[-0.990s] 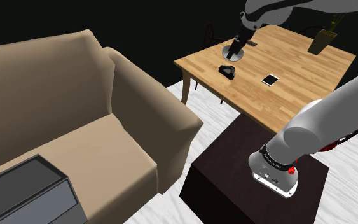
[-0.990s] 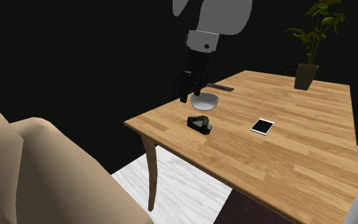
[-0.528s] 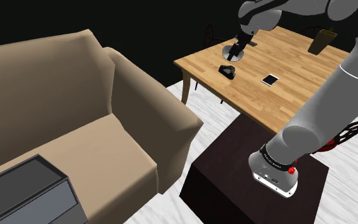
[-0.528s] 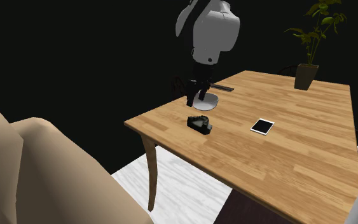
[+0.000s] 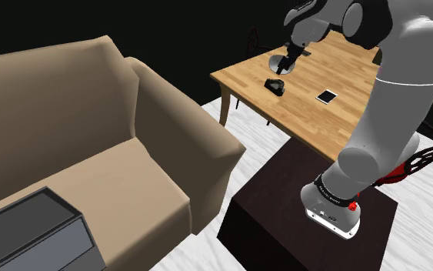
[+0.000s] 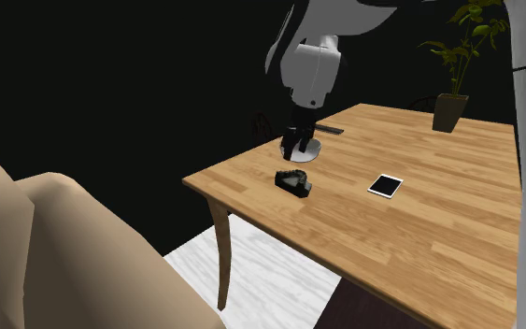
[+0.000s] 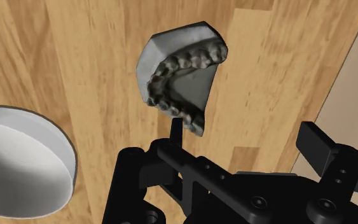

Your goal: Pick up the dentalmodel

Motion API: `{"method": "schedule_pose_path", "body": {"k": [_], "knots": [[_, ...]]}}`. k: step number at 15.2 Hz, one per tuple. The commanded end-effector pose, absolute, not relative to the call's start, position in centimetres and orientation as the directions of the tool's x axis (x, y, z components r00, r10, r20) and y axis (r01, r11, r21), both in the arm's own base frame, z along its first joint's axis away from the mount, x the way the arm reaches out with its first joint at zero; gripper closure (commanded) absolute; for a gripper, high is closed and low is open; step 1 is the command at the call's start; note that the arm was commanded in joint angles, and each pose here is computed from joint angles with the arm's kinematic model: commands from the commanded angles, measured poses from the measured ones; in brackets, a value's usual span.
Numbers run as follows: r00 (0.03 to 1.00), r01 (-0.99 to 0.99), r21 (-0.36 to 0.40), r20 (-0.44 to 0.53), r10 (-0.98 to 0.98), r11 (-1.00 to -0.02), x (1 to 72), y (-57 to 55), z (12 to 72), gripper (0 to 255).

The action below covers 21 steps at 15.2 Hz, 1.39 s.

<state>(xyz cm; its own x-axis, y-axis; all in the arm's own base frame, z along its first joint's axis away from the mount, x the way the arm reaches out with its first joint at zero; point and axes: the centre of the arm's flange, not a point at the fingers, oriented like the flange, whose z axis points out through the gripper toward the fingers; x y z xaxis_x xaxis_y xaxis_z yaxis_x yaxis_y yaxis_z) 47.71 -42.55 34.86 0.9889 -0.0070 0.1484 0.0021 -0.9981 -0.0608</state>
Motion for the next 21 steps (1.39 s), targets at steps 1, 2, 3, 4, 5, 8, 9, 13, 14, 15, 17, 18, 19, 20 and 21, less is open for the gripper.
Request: {"method": "schedule_pose_path", "body": {"k": [1, 2, 3, 4, 5, 8, 9, 13, 14, 15, 17, 18, 19, 20, 21], "knots": [[0.989, -0.005, -0.063, 0.147, -0.015, -0.998, 48.2, -44.4, 33.3, 0], [0.989, -0.009, -0.064, 0.146, -0.019, -0.998, 48.5, -45.5, 32.6, 0], [0.989, -0.013, -0.064, 0.145, -0.022, -0.998, 48.8, -46.6, 32.0, 0], [0.989, -0.017, -0.065, 0.144, -0.026, -0.998, 49.1, -47.7, 31.3, 0], [0.989, -0.021, -0.066, 0.143, -0.03, -0.998, 49.4, -48.8, 30.6, 0], [0.989, -0.022, -0.066, 0.143, -0.031, -0.998, 49.5, -49.0, 29.4, 0], [0.989, -0.022, -0.066, 0.143, -0.031, -0.998, 49.5, -49.0, 28.9, 0], [0.989, -0.022, -0.066, 0.143, -0.031, -0.998, 49.5, -49.0, 26.5, 0], [0.989, -0.022, -0.066, 0.143, -0.031, -0.998, 49.5, -49.0, 26.5, 0], [0.989, -0.022, -0.066, 0.143, -0.031, -0.998, 49.5, -49.0, 26.5, 0], [0.989, -0.022, -0.066, 0.143, -0.031, -0.998, 49.5, -49.0, 26.4, 255], [0.989, -0.022, -0.066, 0.143, -0.031, -0.998, 49.5, -49.0, 26.4, 255], [0.989, -0.022, -0.066, 0.143, -0.031, -0.998, 49.5, -49.0, 26.4, 255], [0.989, -0.022, -0.066, 0.143, -0.031, -0.998, 49.5, -49.0, 26.4, 255], [0.989, -0.022, -0.066, 0.143, -0.031, -0.998, 49.5, -49.0, 26.4, 255]]}}
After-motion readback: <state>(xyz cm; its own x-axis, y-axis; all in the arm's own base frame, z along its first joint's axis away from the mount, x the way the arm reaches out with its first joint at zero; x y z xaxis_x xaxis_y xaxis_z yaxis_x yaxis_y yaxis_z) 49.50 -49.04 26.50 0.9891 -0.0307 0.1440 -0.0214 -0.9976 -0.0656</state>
